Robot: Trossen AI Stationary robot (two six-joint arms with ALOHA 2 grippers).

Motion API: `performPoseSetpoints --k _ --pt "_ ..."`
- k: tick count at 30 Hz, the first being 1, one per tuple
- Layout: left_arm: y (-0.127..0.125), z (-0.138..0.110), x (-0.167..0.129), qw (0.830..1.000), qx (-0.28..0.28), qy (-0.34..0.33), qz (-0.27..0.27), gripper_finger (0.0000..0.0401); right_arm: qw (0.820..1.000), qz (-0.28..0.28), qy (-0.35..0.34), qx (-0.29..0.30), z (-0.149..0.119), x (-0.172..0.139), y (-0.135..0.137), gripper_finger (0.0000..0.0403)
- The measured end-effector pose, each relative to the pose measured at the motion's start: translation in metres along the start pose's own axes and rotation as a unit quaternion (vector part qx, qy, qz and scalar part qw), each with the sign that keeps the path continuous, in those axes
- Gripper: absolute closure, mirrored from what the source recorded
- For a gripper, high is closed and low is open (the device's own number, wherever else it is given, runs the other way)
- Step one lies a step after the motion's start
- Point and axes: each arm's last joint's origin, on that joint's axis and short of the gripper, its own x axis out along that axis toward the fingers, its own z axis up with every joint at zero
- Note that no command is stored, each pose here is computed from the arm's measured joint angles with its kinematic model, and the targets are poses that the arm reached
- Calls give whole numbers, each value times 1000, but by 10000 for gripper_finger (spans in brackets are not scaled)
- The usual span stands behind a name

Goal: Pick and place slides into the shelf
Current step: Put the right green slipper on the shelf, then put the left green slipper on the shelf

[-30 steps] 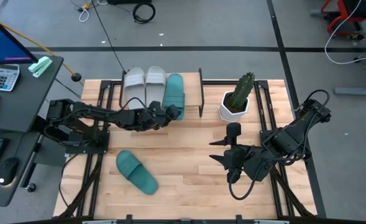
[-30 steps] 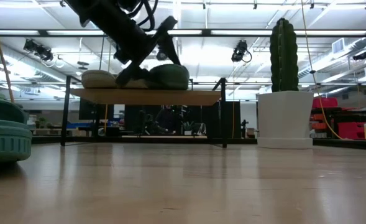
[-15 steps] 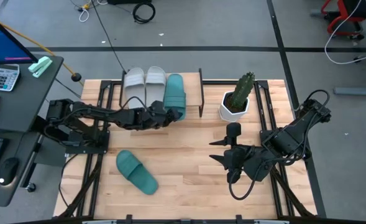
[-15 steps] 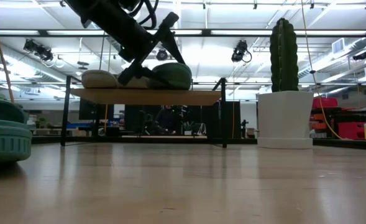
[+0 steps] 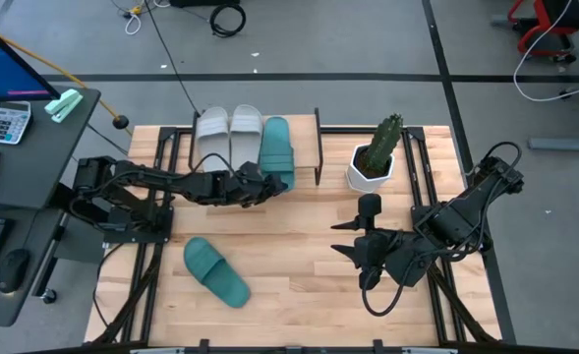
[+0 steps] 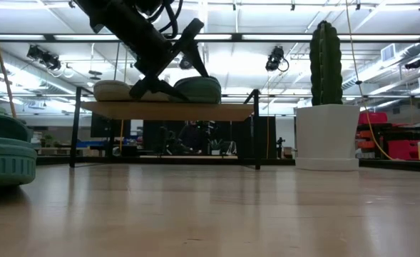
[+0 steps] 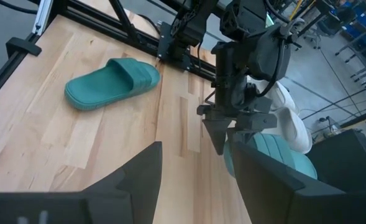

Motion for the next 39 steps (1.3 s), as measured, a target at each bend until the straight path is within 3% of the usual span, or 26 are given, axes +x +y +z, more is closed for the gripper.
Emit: performPoseSetpoints --k 14,20,30,39 --pt "-4 -1 -6 999 -11 -26 -15 129 1000 0 0 5 0 0 0 202" --pt "-10 3 -23 999 16 -37 -22 135 1000 4 0 9 0 0 0 202" --pt "1 -2 -43 997 56 -49 37 143 1000 11 2 20 0 0 1 202" --pt "-1 -32 -60 996 88 -1 10 143 995 60 7 81 -1 1 4 202"
